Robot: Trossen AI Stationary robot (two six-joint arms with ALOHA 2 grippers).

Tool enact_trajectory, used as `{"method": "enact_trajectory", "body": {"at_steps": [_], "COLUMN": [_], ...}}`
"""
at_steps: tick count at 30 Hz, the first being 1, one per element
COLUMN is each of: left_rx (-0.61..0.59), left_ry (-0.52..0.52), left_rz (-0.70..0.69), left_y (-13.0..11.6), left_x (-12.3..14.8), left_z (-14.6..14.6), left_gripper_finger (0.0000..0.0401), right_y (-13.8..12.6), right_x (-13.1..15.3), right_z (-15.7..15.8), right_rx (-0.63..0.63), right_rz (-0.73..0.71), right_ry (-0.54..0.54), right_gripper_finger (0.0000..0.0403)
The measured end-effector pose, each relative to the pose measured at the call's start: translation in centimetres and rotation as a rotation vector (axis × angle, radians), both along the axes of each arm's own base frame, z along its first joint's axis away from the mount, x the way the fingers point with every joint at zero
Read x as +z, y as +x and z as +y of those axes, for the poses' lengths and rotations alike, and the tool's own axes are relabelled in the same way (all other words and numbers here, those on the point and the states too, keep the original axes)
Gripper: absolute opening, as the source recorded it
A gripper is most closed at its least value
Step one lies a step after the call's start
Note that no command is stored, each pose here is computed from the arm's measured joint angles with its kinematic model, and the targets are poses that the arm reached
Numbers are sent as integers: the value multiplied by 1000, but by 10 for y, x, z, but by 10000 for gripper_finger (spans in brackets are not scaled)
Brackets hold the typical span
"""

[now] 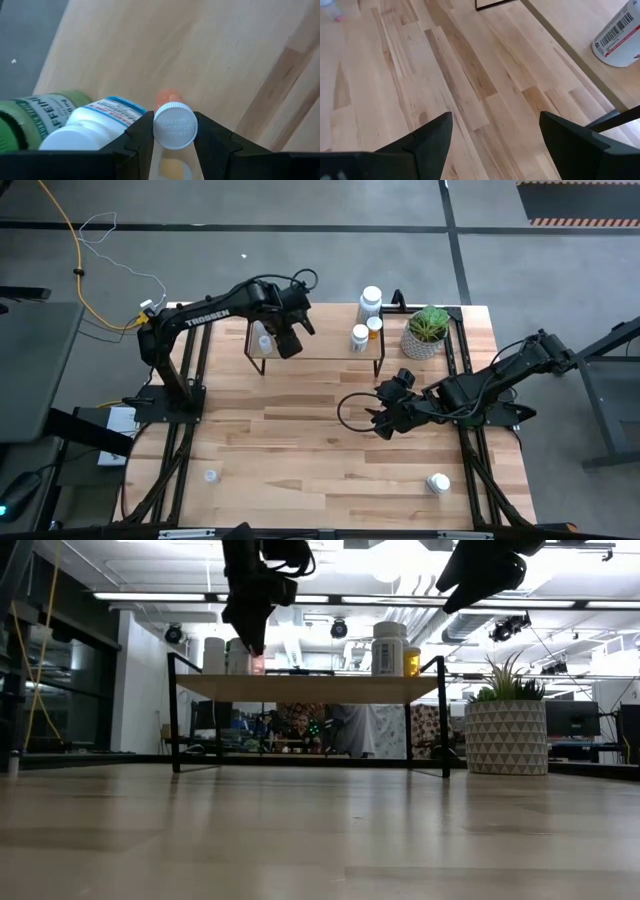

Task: Pick and place medicine bottles onto shelf by color
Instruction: Put the red bottle on the shelf, then put the white and blue bottle on the shelf

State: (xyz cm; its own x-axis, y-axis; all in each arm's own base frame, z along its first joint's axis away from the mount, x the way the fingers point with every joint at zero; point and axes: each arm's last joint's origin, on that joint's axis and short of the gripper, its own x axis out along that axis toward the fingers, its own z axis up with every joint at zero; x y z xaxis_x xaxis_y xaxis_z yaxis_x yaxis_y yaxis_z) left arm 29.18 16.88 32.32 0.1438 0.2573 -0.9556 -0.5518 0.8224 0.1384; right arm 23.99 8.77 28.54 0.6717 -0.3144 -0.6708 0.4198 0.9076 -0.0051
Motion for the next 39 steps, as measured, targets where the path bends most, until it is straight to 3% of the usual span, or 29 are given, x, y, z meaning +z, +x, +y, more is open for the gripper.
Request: {"method": "enact_trajectory", "body": {"at_steps": [16,30,39], "left_rx": [-4,2,52], "left_ry": [-29,-11,14], "left_rz": [-18,-56,-130], "left_y": [0,2,5], "left_x": [-1,1,17], "left_z": [1,5,7], "left_gripper_finger": [120,227,260], "right_y": [0,0,0], "right_x": [0,0,0], "right_z": [0,0,0], "right_rx": [-1,-2,-1], "right_rz": [-1,-5,-4], "right_ry": [2,4,4], "right_gripper_finger": [291,291,291]}}
